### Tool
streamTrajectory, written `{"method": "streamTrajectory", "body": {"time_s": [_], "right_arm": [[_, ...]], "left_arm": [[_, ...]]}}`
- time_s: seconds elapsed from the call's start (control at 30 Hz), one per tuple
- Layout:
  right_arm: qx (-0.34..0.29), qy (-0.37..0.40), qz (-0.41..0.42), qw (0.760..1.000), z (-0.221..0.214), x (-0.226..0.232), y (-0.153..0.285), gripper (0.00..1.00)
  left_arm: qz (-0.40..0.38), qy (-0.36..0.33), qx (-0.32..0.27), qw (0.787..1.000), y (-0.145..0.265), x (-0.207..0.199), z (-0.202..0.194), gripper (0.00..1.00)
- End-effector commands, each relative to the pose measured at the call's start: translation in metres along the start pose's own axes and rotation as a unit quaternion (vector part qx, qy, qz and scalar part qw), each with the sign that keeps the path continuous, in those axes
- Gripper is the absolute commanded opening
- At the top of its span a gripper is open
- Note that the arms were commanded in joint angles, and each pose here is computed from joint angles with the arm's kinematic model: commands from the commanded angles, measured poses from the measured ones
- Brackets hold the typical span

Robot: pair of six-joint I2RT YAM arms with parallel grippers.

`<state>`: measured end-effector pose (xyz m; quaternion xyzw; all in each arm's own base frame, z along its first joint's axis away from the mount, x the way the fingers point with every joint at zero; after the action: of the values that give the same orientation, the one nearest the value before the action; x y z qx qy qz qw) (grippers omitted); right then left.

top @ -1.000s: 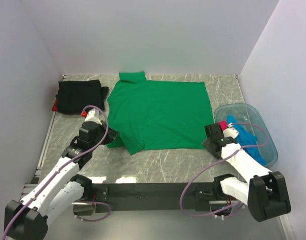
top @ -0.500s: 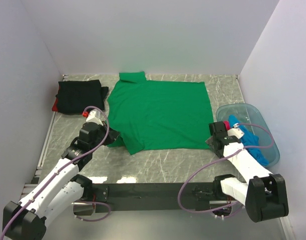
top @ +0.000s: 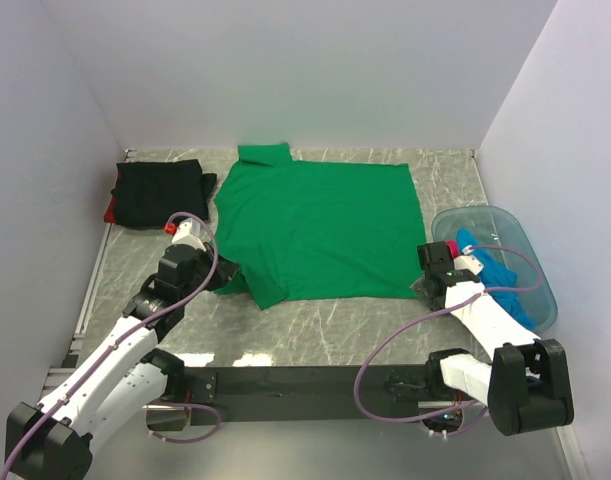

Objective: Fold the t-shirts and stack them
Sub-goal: Fold the tshirt

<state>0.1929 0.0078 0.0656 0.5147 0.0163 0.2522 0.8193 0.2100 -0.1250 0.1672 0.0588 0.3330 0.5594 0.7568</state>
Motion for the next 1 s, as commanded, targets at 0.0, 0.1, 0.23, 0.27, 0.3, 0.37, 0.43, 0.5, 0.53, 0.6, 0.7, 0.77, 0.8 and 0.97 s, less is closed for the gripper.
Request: {"method": "streamTrajectory", "body": {"time_s": [0.0,0.1,0.23,0.27,0.3,0.37,0.43,0.5,0.53,0.6,0.7,0.77,0.8,0.97], "right_arm": [[-0.002,-0.01,0.01,1.0,0.001,0.004,-0.004,0.51],[0.007,-0.007,0.011,1.0,-0.003,0.004,-0.006,0.39],[0.009,-0.002,0.01,1.0,-0.004,0.006,-0.007,0.27],[0.009,-0.002,0.01,1.0,-0.004,0.006,-0.007,0.24],[0.009,0.0,0.009,1.0,-0.004,0.005,-0.007,0.15],[0.004,0.004,0.008,1.0,-0.002,0.005,-0.005,0.05],[-0.01,0.014,0.005,1.0,0.002,0.005,0.0,0.0],[-0.018,0.021,0.008,1.0,0.005,0.008,0.005,0.0],[-0.024,0.024,0.01,0.999,0.008,0.007,0.008,0.0],[-0.026,0.025,0.023,0.999,0.01,0.012,0.014,0.0],[-0.031,0.042,0.051,0.997,0.017,0.02,0.024,0.0],[-0.04,0.048,0.065,0.996,0.022,0.025,0.03,0.0],[-0.044,0.055,0.072,0.995,0.025,0.028,0.033,0.0],[-0.067,0.076,0.089,0.991,0.037,0.041,0.04,0.0]], "left_arm": [[-0.019,-0.008,-0.015,1.0,0.001,-0.007,0.007,0.01],[-0.019,-0.007,-0.016,1.0,0.002,-0.007,0.008,0.01],[-0.019,-0.007,-0.015,1.0,0.002,-0.007,0.008,0.01],[-0.017,-0.007,-0.016,1.0,0.002,-0.007,0.008,0.0],[-0.017,-0.007,-0.016,1.0,0.002,-0.007,0.008,0.01],[-0.014,-0.007,-0.017,1.0,0.002,-0.006,0.008,0.0],[-0.008,-0.007,-0.018,1.0,0.003,-0.005,0.009,0.01],[-0.007,-0.005,-0.019,1.0,0.004,-0.005,0.01,0.01],[-0.008,-0.004,-0.022,1.0,0.006,-0.006,0.013,0.01],[-0.009,-0.002,-0.027,1.0,0.007,-0.007,0.016,0.01],[-0.007,0.001,-0.033,0.999,0.009,-0.006,0.02,0.01],[-0.003,0.003,-0.038,0.999,0.01,-0.005,0.024,0.01],[-0.001,0.004,-0.042,0.999,0.01,-0.005,0.027,0.01],[0.007,0.007,-0.059,0.998,0.011,-0.004,0.043,0.0]]}}
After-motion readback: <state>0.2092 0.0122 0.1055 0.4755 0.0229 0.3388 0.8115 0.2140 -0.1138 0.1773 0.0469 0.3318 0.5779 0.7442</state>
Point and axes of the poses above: each gripper's point midway between its finger pads, its own y axis back along the fingers, its own x axis along the line the jaws close on, z = x × y, the point moved 5 cm from there along y, back along the fingers, and after that the axes turned 14 degrees about -y, right-handed, at the moved point
